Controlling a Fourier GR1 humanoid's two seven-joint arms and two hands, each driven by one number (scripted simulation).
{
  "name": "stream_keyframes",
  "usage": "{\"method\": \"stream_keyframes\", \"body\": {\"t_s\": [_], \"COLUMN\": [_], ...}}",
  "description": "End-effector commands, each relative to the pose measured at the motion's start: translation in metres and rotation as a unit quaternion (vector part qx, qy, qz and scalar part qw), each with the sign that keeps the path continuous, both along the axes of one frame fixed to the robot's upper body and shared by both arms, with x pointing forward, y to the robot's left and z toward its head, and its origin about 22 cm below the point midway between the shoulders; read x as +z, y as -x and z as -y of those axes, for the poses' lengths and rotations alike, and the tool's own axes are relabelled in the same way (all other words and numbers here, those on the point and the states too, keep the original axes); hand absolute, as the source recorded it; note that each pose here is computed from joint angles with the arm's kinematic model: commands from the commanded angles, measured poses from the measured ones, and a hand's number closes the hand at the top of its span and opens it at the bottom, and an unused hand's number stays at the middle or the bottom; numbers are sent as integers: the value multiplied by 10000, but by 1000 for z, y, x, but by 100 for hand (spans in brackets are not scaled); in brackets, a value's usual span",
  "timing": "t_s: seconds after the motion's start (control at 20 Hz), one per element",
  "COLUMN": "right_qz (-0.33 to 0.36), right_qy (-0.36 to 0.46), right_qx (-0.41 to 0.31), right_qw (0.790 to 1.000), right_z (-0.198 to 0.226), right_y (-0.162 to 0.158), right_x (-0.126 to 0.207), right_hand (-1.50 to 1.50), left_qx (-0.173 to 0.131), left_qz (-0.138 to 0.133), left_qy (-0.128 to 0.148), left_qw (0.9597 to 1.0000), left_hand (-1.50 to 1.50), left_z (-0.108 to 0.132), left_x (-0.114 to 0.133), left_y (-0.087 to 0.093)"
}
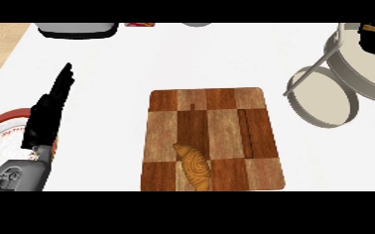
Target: Pick the pear from the cutting board and place it in the tiered basket
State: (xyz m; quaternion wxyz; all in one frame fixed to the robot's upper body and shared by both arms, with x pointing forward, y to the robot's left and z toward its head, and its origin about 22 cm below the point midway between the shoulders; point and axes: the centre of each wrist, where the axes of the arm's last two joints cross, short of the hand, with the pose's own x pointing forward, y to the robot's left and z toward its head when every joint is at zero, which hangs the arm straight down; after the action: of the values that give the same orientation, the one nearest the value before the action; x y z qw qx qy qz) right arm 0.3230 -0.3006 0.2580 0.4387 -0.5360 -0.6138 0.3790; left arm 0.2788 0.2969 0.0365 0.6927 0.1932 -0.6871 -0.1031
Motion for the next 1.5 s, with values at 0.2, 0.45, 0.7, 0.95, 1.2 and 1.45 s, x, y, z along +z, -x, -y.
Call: {"method": "stream_keyframes", "body": {"t_s": [0.2, 0.45, 0.7, 0.95, 1.2, 1.45], "right_qz": [-644, -1432, -1633, -1026, -210, 29], "right_qy": [-392, -1135, -1522, -2428, -2846, -3116], "right_qx": [362, 264, 113, 331, 344, -96], "right_qw": [9965, 9828, 9747, 9641, 9578, 9502], "right_z": [32, 48, 65, 75, 88, 119], "right_y": [-32, -29, -29, -31, -21, -11], "right_x": [-35, -63, -81, -76, -60, -9], "right_hand": [150, 150, -150, -150, -150, -150], "left_qx": [-45, -32, -37, 33, 6, 53], "left_qz": [20, 20, -10, 14, 18, 23], "left_qy": [-42, -26, 25, -20, 10, 21], "left_qw": [10000, 10000, 10000, 10000, 10000, 10000], "left_hand": [0, 0, 0, 0, 0, 0], "left_z": [-6, 5, 2, -3, 15, -17], "left_x": [-14, 1, 8, 12, -9, 14], "left_y": [-1, -6, -2, -11, 3, -8]}}
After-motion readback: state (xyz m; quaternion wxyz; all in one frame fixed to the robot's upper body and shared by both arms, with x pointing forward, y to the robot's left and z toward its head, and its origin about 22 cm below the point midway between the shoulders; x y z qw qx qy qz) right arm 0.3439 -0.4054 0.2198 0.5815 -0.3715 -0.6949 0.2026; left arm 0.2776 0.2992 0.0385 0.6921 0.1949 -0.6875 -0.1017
